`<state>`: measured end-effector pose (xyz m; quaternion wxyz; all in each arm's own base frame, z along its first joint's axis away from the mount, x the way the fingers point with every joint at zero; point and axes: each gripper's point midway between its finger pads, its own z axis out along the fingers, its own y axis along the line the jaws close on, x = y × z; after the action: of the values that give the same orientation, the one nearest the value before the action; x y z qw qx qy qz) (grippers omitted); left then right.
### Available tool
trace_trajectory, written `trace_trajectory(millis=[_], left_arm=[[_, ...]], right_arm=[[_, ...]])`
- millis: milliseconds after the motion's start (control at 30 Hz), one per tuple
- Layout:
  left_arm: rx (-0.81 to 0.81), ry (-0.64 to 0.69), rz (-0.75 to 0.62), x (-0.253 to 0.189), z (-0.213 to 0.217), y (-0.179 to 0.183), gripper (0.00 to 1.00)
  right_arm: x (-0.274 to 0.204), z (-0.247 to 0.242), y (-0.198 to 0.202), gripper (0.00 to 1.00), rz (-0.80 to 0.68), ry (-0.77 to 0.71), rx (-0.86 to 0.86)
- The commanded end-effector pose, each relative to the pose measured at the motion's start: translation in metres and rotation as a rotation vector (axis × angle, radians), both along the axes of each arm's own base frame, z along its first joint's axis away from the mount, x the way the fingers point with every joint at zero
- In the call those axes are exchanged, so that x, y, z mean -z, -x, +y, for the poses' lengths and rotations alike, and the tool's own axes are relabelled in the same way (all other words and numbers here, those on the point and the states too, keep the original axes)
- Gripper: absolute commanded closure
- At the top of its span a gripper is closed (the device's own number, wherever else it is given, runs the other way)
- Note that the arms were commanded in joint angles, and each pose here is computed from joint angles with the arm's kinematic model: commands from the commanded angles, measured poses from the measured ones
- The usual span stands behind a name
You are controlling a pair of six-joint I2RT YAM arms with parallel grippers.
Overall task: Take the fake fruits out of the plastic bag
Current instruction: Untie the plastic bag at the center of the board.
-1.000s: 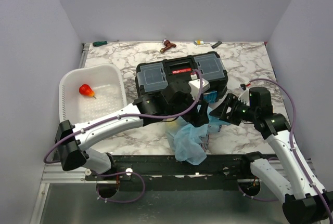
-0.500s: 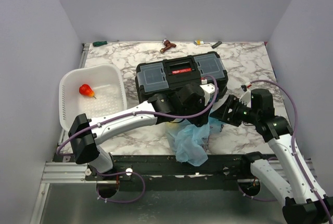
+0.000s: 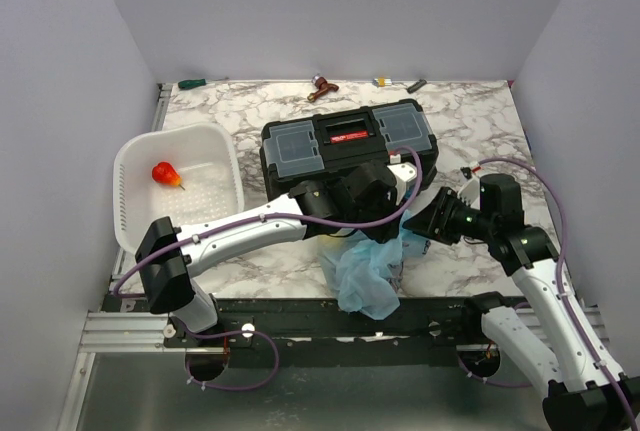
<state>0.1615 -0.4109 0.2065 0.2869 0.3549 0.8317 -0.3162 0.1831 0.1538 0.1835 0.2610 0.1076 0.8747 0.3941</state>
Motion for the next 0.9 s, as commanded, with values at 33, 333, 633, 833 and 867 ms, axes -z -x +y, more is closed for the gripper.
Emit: trace_trajectory(millis=[33,333,633,833,867], left_arm=[[0.046,-0.002,0.007,-0.003,-0.006,0.008,0.83],[0.036,0.001,-0.038,-0.012,0.006,0.007,0.94],[-0.016,0.046,-0.096,-0.025,0.028,0.006,1.0],[-0.11,0.084,-0.176,-0.035,0.052,-0.004,1.0],[-0.122,0.094,-0.186,-0.038,0.056,-0.004,1.0]], right_arm=[[-0.004,0.009,-0.001,0.6,0.006,-0.071,-0.005],[0.0,-0.002,-0.01,0.97,0.069,-0.059,0.136],[-0.016,-0.023,-0.024,0.99,0.08,-0.106,0.398],[-0.046,-0.06,-0.028,0.99,-0.052,-0.12,0.638],[-0.051,-0.067,-0.027,0.99,-0.073,-0.118,0.67]])
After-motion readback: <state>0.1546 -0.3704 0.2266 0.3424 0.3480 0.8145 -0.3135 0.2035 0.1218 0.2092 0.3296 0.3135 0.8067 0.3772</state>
